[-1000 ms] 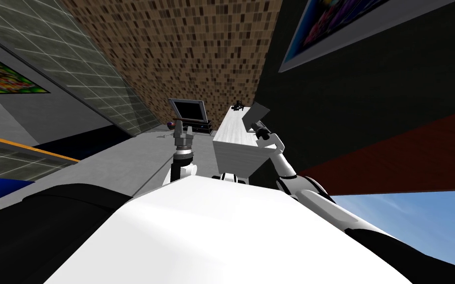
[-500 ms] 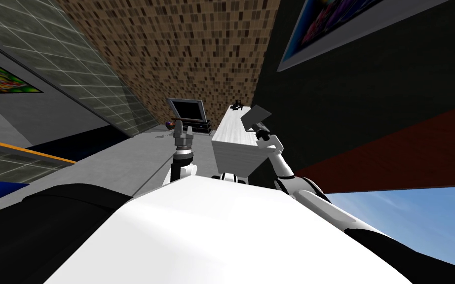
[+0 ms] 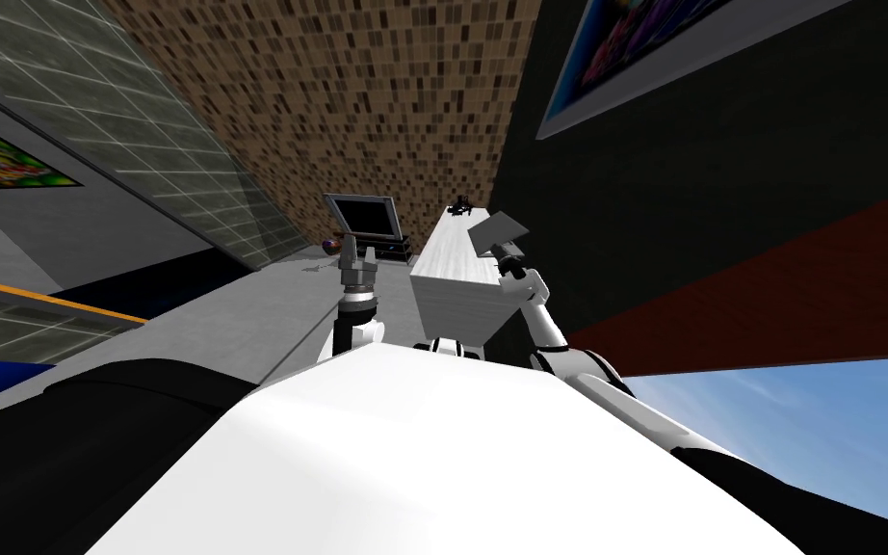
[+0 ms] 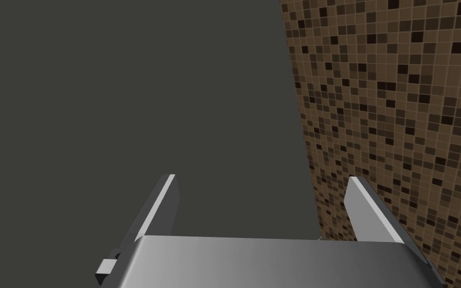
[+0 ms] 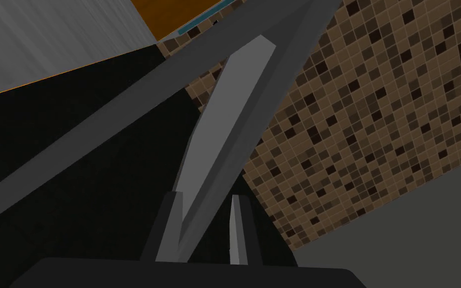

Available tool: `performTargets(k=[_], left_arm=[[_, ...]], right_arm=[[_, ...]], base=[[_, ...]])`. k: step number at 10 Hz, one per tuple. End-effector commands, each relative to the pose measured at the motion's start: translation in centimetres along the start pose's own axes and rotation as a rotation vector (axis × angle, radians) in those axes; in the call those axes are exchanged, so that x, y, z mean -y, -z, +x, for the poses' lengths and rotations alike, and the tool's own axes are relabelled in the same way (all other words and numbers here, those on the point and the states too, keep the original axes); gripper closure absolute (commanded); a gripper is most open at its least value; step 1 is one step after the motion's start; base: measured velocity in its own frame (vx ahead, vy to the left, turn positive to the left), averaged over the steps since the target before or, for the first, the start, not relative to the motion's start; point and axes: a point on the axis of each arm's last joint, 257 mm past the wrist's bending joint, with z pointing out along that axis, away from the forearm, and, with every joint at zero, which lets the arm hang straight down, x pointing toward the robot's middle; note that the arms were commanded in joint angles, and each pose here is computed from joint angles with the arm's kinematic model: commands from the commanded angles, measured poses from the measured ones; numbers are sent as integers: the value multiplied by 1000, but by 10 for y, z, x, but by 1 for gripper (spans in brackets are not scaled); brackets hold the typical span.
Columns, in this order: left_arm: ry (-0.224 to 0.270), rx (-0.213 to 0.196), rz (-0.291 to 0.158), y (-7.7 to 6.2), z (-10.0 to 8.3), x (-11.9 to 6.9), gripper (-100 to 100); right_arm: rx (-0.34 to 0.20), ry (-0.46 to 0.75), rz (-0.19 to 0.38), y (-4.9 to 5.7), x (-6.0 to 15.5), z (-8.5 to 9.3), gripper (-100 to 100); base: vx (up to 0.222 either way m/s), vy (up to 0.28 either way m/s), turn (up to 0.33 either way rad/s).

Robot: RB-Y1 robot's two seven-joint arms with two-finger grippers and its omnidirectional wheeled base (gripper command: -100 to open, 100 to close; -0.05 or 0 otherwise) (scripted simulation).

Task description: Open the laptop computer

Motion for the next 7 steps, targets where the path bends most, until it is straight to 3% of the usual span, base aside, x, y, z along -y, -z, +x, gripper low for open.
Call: performTargets(k=[1,7], left_arm=[[0,0,0,0,0,0,0],[0,0,0,0,0,0,0]], right_arm=[[1,-38,-1,-2,-6,-5,-100],[5,-36,5,-5,-29,-29,-100]], base=[[-13,-4,-2],[-13,-8,14]])
